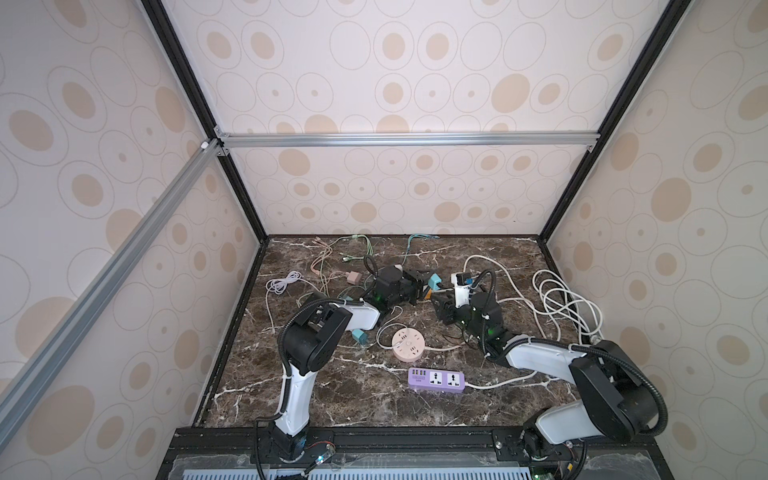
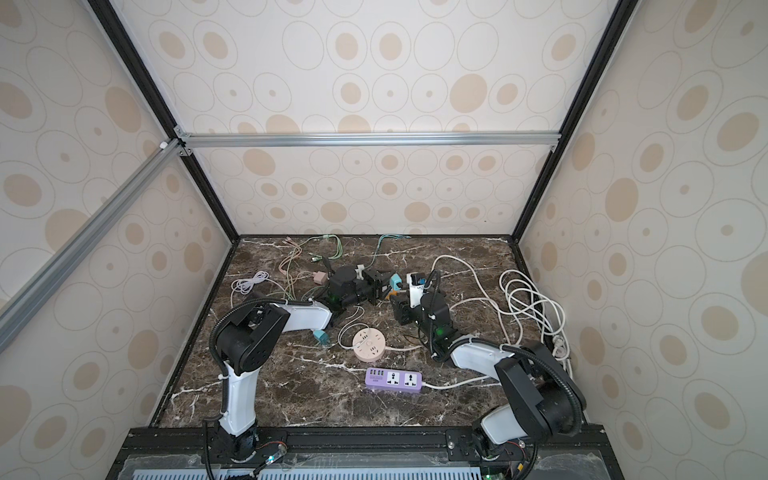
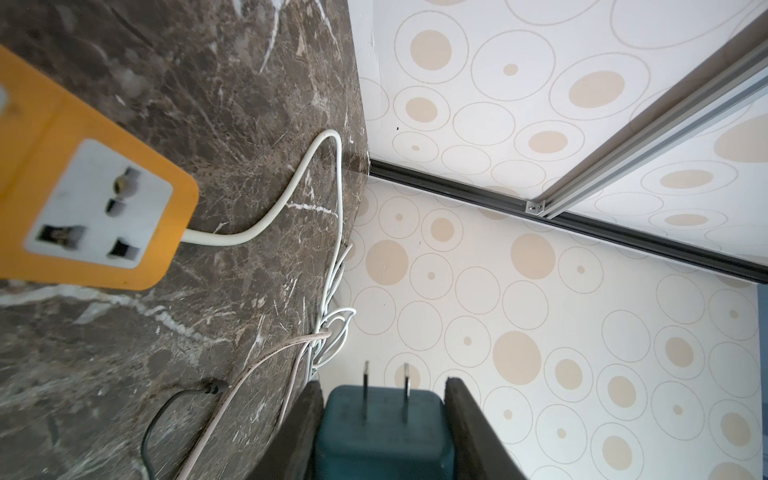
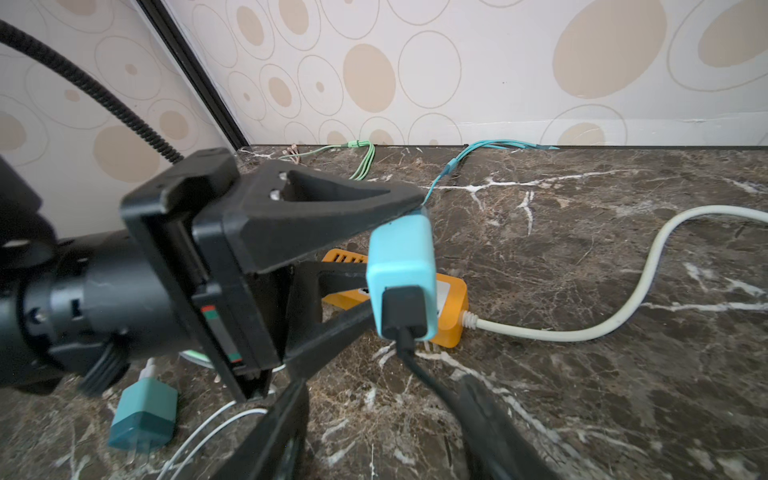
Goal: Insert the plug
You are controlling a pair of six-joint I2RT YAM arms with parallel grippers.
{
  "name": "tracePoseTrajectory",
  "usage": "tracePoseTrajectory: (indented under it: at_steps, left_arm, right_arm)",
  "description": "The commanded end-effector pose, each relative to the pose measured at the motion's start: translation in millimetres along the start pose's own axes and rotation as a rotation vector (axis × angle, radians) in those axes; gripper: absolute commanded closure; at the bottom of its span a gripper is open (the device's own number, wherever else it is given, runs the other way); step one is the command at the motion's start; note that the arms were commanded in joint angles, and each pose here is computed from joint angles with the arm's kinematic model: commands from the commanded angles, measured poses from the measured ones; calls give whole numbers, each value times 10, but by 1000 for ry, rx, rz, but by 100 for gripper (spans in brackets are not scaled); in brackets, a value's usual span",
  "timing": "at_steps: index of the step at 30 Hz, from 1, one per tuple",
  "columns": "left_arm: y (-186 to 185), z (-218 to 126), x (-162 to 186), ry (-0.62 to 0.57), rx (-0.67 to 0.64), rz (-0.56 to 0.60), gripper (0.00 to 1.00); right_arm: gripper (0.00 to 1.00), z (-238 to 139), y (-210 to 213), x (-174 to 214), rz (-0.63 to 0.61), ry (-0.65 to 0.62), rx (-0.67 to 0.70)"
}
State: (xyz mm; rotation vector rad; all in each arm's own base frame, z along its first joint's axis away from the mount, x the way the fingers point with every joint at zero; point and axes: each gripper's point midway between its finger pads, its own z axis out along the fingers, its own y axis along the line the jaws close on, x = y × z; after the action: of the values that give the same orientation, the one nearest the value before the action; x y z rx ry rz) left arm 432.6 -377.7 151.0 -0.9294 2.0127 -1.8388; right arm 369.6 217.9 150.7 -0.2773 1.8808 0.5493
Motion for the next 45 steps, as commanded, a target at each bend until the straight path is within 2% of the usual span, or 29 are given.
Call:
tracePoseTrajectory:
  at_steps: [1,6,11,16,20,24,25,27,28,31,33,36,42,45]
  left_arm:
    - [-351,-69,121,31,99,-12,100]
    - [-334,-81,128,37,105,-21,100]
    - [-324,-103,132,40,113,-38,100]
    - [-343,-133,137,43,131,-54,100]
    - [-358,-163,131,38,140,-52,100]
    - [-399,-173,138,49,154,-27,98]
    - [-410,-176,134,49,155,-9,85]
    - [-437,-199,76,36,147,54,48]
    - [-426,-207,25,29,123,96,33]
    - [-561,-276,-34,85,143,228,2]
    - [-667,-376,-85,105,189,295,2]
    - [-631,-525,-264,49,133,393,2]
    - [-573,-801,-641,-160,-237,717,2]
    - [-610,-1006,-736,-230,-328,798,2]
  right_arm:
    - [42,105,24,-236,-28,-85,-7]
    - [46,198,19,-368,-2,-144,-4]
    - [51,297,-2,-412,-50,-165,11]
    - [72,377,57,-414,-96,-150,-18]
    - [78,380,112,-380,-116,-122,-50]
    - [90,369,92,-391,-123,-106,-65]
    - [93,361,71,-402,-116,-104,-69]
    - [98,342,18,-433,-100,-95,-82]
    - [100,337,-7,-434,-93,-78,-92]
    - [100,330,-67,-389,-74,6,-129]
    - [100,323,-92,-359,-55,61,-162]
    - [100,321,-111,-294,-63,139,-197]
    - [100,395,-123,-294,-150,238,-219]
    - [100,455,-125,-329,-211,259,-240]
